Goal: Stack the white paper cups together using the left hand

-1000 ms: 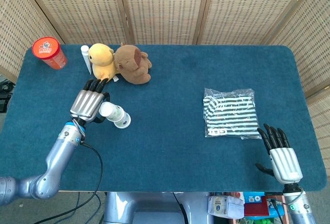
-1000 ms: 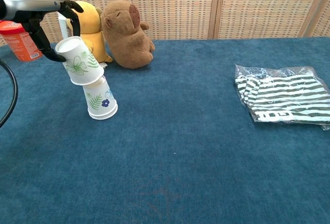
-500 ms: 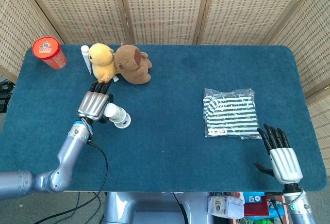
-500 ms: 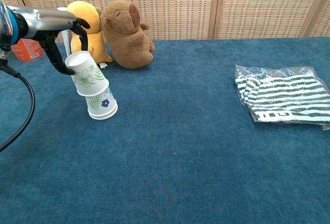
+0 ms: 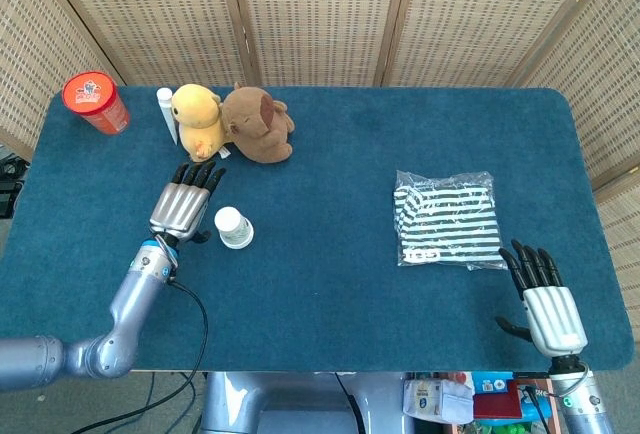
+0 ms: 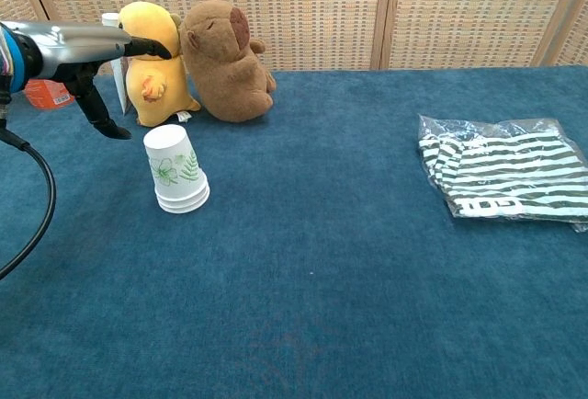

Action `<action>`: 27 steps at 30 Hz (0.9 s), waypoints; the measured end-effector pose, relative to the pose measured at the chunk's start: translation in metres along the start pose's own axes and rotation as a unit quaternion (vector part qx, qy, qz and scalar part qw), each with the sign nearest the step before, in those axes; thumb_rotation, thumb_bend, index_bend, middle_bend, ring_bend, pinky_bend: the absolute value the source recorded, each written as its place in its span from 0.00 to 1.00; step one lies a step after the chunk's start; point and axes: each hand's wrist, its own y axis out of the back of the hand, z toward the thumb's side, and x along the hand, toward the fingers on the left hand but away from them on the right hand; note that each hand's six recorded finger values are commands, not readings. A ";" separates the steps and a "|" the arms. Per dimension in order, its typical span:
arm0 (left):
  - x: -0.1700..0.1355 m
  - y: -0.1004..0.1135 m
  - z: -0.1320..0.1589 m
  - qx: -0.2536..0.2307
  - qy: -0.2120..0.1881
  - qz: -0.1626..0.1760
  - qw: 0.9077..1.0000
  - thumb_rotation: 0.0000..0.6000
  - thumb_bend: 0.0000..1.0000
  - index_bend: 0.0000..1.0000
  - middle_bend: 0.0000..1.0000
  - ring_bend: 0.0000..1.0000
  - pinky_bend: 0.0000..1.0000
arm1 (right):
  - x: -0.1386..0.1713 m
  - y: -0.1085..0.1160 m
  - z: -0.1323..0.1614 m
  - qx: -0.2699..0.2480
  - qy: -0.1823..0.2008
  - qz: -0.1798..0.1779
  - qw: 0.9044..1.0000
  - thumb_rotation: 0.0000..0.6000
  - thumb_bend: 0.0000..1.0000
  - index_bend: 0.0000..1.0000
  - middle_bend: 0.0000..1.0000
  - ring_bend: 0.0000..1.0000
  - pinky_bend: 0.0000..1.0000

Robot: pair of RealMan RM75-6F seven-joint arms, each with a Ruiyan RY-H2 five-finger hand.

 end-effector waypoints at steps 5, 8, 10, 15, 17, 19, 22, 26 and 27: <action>-0.024 -0.002 -0.005 -0.022 -0.020 0.029 0.999 1.00 0.24 0.00 0.00 0.00 0.00 | 0.000 -0.002 0.000 0.002 -0.001 0.003 1.000 1.00 0.00 0.00 0.00 0.00 0.00; -0.045 -0.012 -0.014 -0.033 -0.025 0.044 0.998 1.00 0.24 0.00 0.00 0.00 0.00 | -0.001 -0.004 0.002 0.006 0.002 0.004 1.000 1.00 0.00 0.00 0.00 0.00 0.00; -0.062 -0.022 -0.022 -0.037 -0.027 0.061 0.997 1.00 0.24 0.00 0.00 0.00 0.00 | -0.001 -0.005 0.004 0.010 0.004 0.005 1.000 1.00 0.00 0.00 0.00 0.00 0.00; -0.107 -0.046 -0.042 -0.042 -0.024 0.109 0.993 1.00 0.24 0.00 0.00 0.00 0.00 | 0.000 -0.007 0.007 0.015 0.007 0.004 1.000 1.00 0.00 0.00 0.00 0.00 0.00; -0.127 -0.059 -0.052 -0.043 -0.017 0.126 0.991 1.00 0.24 0.00 0.00 0.00 0.00 | 0.000 -0.007 0.007 0.016 0.007 0.004 1.000 1.00 0.00 0.00 0.00 0.00 0.00; -0.143 -0.071 -0.059 -0.044 -0.010 0.136 0.990 1.00 0.24 0.00 0.00 0.00 0.00 | 0.000 -0.007 0.008 0.018 0.008 0.003 1.000 1.00 0.00 0.00 0.00 0.00 0.00; -0.162 -0.085 -0.070 -0.044 0.002 0.144 0.989 1.00 0.24 0.01 0.00 0.00 0.00 | 0.000 -0.007 0.009 0.019 0.009 0.001 1.000 1.00 0.00 0.00 0.00 0.00 0.00; -0.177 -0.091 -0.080 -0.049 0.011 0.154 0.987 1.00 0.24 0.00 0.00 0.00 0.00 | -0.001 -0.008 0.008 0.021 0.007 0.003 1.000 1.00 0.00 0.00 0.00 0.00 0.00; -0.179 -0.091 -0.081 -0.052 0.012 0.156 0.986 1.00 0.24 0.00 0.00 0.00 0.00 | -0.001 -0.008 0.008 0.021 0.006 0.004 1.000 1.00 0.00 0.00 0.00 0.00 0.00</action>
